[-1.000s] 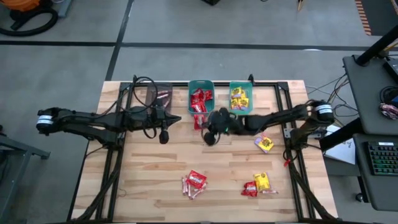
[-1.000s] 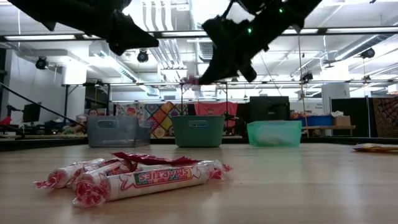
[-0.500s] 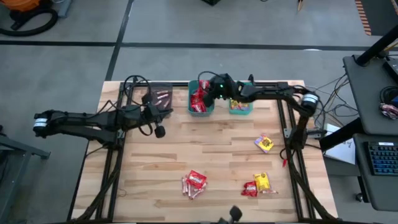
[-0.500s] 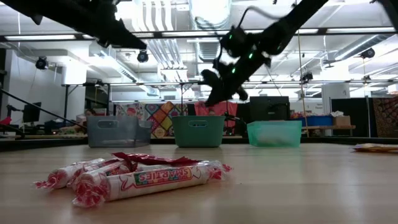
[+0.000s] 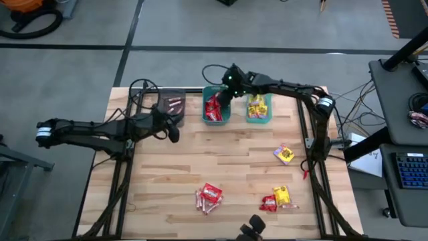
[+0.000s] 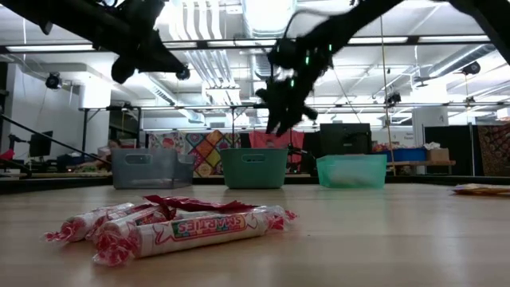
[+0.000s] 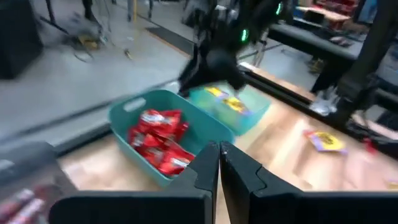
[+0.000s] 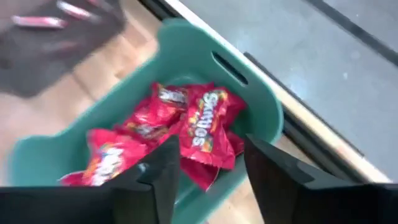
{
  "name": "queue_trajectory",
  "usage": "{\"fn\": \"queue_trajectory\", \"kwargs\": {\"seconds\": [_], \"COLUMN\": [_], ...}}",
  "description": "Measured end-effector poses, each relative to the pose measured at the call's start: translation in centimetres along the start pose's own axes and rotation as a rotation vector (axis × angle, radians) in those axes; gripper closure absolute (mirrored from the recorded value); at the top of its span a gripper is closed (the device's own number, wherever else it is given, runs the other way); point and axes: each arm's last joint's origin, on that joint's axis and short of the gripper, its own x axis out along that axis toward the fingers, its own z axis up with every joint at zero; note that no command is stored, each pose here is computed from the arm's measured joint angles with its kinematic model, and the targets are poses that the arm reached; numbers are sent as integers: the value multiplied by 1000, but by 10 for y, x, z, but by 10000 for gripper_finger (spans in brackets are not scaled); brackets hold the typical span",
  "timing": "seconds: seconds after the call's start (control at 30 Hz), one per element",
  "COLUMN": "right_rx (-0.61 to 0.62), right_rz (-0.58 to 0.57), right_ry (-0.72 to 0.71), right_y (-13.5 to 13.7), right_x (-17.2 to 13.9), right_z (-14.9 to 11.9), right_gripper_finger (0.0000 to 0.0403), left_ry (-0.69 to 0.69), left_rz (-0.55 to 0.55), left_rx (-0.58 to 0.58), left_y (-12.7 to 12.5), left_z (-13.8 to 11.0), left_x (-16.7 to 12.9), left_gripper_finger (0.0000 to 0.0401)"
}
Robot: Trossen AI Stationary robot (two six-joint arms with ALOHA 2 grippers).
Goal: Sort candy
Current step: Put the middle left red candy on the dark green bin, then put the white candy on the black bin
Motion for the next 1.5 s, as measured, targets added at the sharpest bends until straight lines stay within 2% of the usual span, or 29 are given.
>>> {"fn": "queue_trajectory", "kwargs": {"seconds": [0.13,0.27,0.43,0.6,0.73,0.83,0.97,1.03,1.17,1.3,1.37,1.5], "right_rx": [-113,-291,-277,-295,-303,-293,-276,-272,-269,-281,-292,-315], "right_rz": [52,195,322,480,542,562,560,553,554,561,562,550], "right_ry": [-11,-3,-8,11,-10,5,14,26,25,10,-4,-35], "right_y": [17,56,95,126,136,140,139,137,137,138,138,138], "right_x": [-40,-70,-122,-156,-165,-160,-153,-148,-146,-146,-146,-147], "right_z": [4,-20,-64,-125,-167,-192,-208,-213,-215,-214,-213,-212], "right_gripper_finger": [213,210,220,228,230,230,230,230,230,230,232,232], "left_ry": [82,211,199,265,338,355,439,489,680,860,923,980], "left_rz": [-120,-237,-415,-578,-652,-674,-660,-630,-486,-324,-233,-129], "left_rx": [18,42,0,95,185,194,171,82,-127,-242,-237,-155], "left_y": [-6,-22,-62,-101,-123,-136,-147,-152,-161,-177,-186,-207], "left_z": [-7,-29,-49,-80,-113,-129,-148,-151,-157,-158,-157,-148], "left_x": [4,11,11,-4,-16,-19,-21,-20,-17,-14,-11,-7], "left_gripper_finger": [401,401,401,401,401,401,390,379,353,327,313,287]}}
